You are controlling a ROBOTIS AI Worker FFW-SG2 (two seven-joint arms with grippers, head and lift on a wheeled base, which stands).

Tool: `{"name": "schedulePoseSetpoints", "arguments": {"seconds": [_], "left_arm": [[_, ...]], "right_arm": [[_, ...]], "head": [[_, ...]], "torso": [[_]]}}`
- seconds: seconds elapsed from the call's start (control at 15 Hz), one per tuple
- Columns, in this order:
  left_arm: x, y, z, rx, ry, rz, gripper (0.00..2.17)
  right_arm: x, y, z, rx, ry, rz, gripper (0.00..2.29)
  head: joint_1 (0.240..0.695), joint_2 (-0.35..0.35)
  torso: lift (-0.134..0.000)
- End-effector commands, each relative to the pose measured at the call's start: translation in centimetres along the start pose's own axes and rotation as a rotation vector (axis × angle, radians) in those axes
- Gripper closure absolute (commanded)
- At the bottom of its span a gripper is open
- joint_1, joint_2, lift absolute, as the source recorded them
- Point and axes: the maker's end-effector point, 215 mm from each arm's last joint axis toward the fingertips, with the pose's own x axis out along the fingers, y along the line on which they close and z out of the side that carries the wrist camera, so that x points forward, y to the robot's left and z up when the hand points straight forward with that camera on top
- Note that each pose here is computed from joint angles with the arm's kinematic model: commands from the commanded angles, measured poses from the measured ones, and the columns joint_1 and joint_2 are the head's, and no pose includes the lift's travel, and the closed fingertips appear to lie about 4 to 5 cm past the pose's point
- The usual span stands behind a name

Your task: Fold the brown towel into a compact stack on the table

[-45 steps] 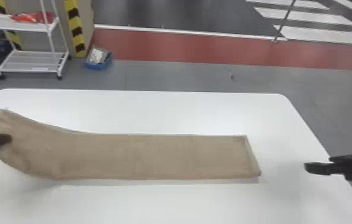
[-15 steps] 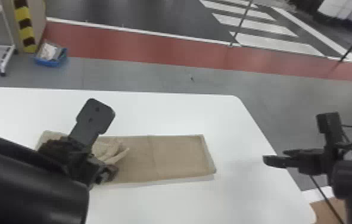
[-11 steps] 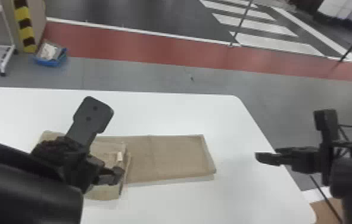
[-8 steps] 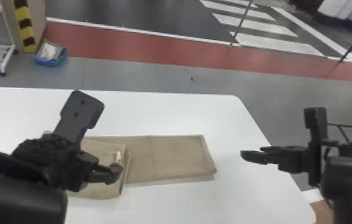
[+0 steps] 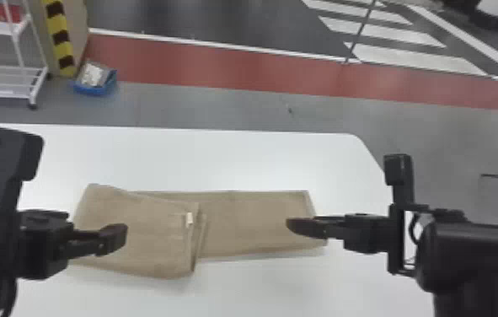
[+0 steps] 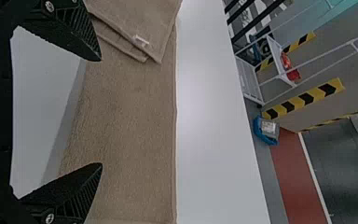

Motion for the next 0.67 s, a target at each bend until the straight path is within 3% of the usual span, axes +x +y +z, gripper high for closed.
{"name": "schedulePoseSetpoints", "arguments": {"seconds": [0.0, 0.13, 0.27, 0.4, 0.6], "left_arm": [[-1.1, 2.5, -1.5, -0.076, 0.003, 0.016, 0.13], [-1.8, 4.8, -2.5, -0.132, 0.002, 0.033, 0.14], [-2.2, 6.5, -3.4, -0.171, 0.006, 0.054, 0.14], [-2.4, 7.0, -4.0, -0.183, 0.014, 0.061, 0.14], [-2.5, 7.3, -4.4, -0.195, 0.017, 0.059, 0.14]], "right_arm": [[2.1, 3.4, 0.6, -0.052, 0.004, 0.050, 0.10], [3.7, 6.1, 2.7, -0.238, -0.028, 0.061, 0.13], [5.1, 8.6, 5.7, -0.521, -0.053, 0.006, 0.14], [6.0, 10.6, 6.5, -0.680, -0.016, -0.030, 0.14], [7.8, 13.3, 7.0, -1.069, 0.022, -0.048, 0.14]], "head": [[0.695, -0.167], [0.695, -0.113], [0.695, -0.023], [0.695, 0.035], [0.695, 0.088]], "torso": [[-0.124], [-0.124], [-0.124], [-0.124], [-0.124]]}}
